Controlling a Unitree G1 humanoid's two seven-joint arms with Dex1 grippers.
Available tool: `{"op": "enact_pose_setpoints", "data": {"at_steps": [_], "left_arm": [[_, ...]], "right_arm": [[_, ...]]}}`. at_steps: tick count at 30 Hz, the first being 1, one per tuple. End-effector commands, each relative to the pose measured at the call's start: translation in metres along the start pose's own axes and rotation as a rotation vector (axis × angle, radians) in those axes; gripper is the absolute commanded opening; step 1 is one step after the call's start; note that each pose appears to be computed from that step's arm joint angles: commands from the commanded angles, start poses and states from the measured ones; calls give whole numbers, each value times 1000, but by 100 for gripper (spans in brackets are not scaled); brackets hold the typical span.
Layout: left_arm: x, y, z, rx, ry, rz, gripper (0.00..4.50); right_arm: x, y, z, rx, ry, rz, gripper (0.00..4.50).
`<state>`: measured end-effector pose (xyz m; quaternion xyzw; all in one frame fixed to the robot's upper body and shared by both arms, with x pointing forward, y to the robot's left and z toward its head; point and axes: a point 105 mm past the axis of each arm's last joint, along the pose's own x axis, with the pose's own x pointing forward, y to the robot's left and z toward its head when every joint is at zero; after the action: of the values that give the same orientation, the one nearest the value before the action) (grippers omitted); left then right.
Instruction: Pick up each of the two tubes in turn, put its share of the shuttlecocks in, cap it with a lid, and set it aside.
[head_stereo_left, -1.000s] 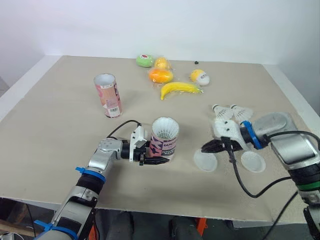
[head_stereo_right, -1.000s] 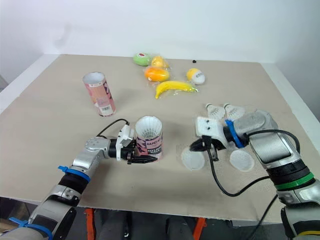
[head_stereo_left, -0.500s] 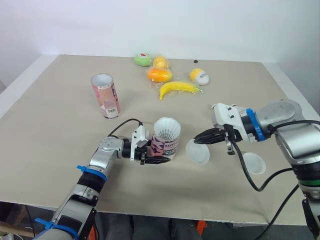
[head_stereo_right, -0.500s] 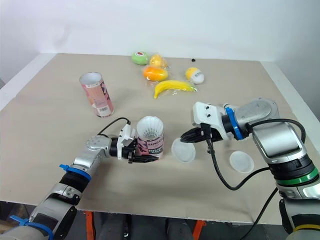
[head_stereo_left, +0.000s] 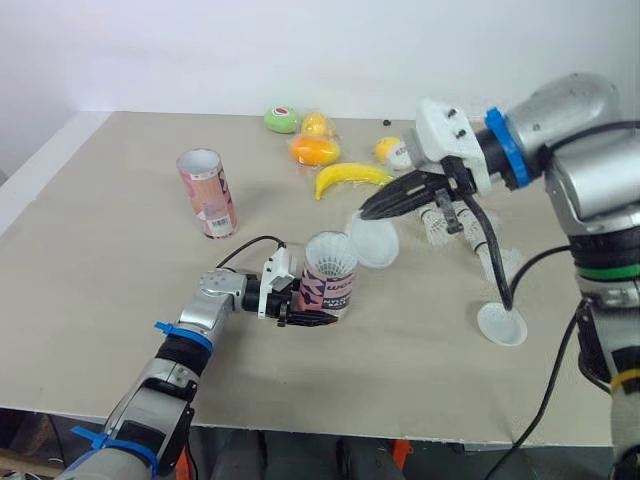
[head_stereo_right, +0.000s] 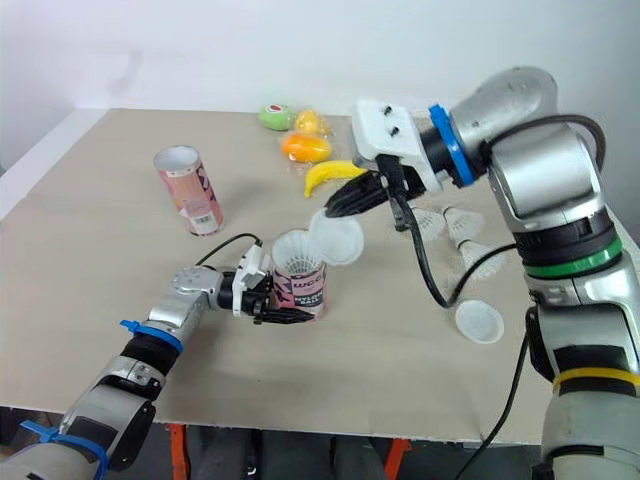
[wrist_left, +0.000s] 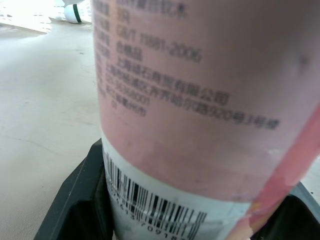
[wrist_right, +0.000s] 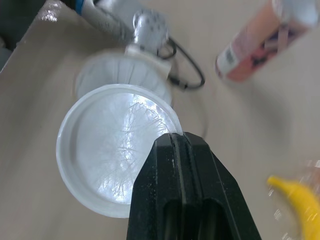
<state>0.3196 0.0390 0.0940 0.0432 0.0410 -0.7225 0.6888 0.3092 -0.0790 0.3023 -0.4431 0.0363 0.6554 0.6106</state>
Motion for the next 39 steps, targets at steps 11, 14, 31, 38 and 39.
{"op": "enact_pose_setpoints", "data": {"at_steps": [11, 14, 31, 38, 39], "left_arm": [[4, -8, -28, -100, 77, -24, 275], [4, -8, -28, -100, 78, -24, 275], [2, -4, -27, -104, 74, -10, 275], [0, -3, -26, -103, 73, -2, 275], [0, -3, -26, -103, 73, -1, 275]], "right_arm": [[38, 1, 15, -144, 30, 154, 5], [40, -1, 18, -160, 23, 153, 5], [34, -3, 12, -234, 112, 156, 5], [36, 8, 9, -254, 128, 201, 5], [36, 8, 10, -259, 127, 201, 5]]}}
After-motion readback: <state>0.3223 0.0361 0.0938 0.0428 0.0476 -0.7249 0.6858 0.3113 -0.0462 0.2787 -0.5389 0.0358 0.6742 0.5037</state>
